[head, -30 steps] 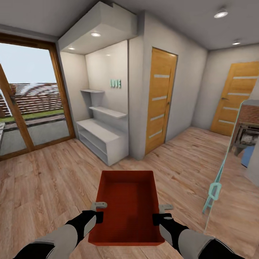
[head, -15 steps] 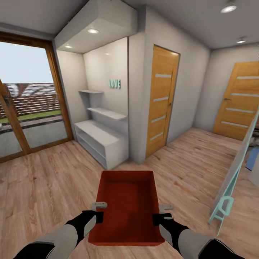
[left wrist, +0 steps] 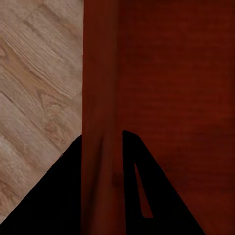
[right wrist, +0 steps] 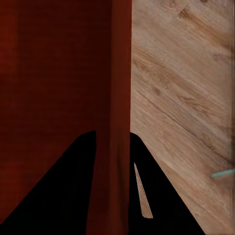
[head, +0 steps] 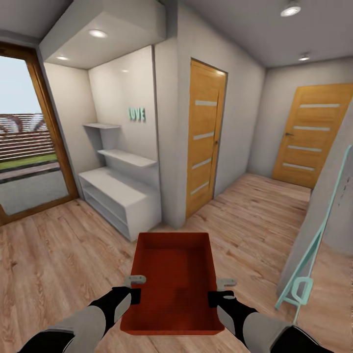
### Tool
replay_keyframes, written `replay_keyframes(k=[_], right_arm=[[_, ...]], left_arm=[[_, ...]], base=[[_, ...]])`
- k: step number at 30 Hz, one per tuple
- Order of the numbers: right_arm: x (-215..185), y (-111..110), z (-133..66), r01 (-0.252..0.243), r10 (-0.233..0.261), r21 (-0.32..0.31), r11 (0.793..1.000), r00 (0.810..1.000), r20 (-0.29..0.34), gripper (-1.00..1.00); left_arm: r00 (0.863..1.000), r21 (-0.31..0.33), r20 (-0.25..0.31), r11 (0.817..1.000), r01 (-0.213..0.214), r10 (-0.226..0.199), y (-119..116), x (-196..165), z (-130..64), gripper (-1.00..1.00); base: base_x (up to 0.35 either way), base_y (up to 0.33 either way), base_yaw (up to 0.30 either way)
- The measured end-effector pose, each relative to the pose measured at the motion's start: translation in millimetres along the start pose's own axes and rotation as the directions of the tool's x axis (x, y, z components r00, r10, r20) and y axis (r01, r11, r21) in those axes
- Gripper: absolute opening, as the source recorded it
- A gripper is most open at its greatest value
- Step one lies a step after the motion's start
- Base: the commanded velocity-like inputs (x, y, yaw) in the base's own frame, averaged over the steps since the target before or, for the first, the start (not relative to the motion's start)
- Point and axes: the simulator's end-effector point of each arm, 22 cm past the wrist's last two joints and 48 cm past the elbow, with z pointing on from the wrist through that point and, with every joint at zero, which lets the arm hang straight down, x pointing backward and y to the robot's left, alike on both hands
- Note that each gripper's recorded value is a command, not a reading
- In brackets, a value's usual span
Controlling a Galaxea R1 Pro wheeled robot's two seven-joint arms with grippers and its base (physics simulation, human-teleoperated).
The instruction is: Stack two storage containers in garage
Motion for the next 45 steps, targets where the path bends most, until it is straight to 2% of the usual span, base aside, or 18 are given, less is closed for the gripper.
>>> replay_keyframes(k=[18, 35, 45], right_arm=[[-0.3, 0.0, 0.0, 0.000, 0.000, 0.000, 1.000, 1.000, 0.000, -1.00], [-0.3, -0.2, 0.1, 0.001, -0.001, -0.001, 1.000, 1.000, 0.000, -1.00], [-0.2, 0.3, 0.0, -0.001, 0.001, 0.000, 1.000, 1.000, 0.001, -1.00]], left_arm=[[1.000, 0.000, 0.000, 1.000, 0.000, 0.000, 0.0, -0.1, 0.0, -1.00], [1.000, 0.000, 0.000, 1.000, 0.001, -0.001, -0.1, 0.3, 0.0, -1.00], [1.000, 0.000, 0.001, 1.000, -0.001, 0.001, 0.2, -0.3, 0.0, -1.00]], base=[[0.322, 0.000, -0.244], [0.322, 0.000, -0.018], [0.322, 0.000, -0.204]])
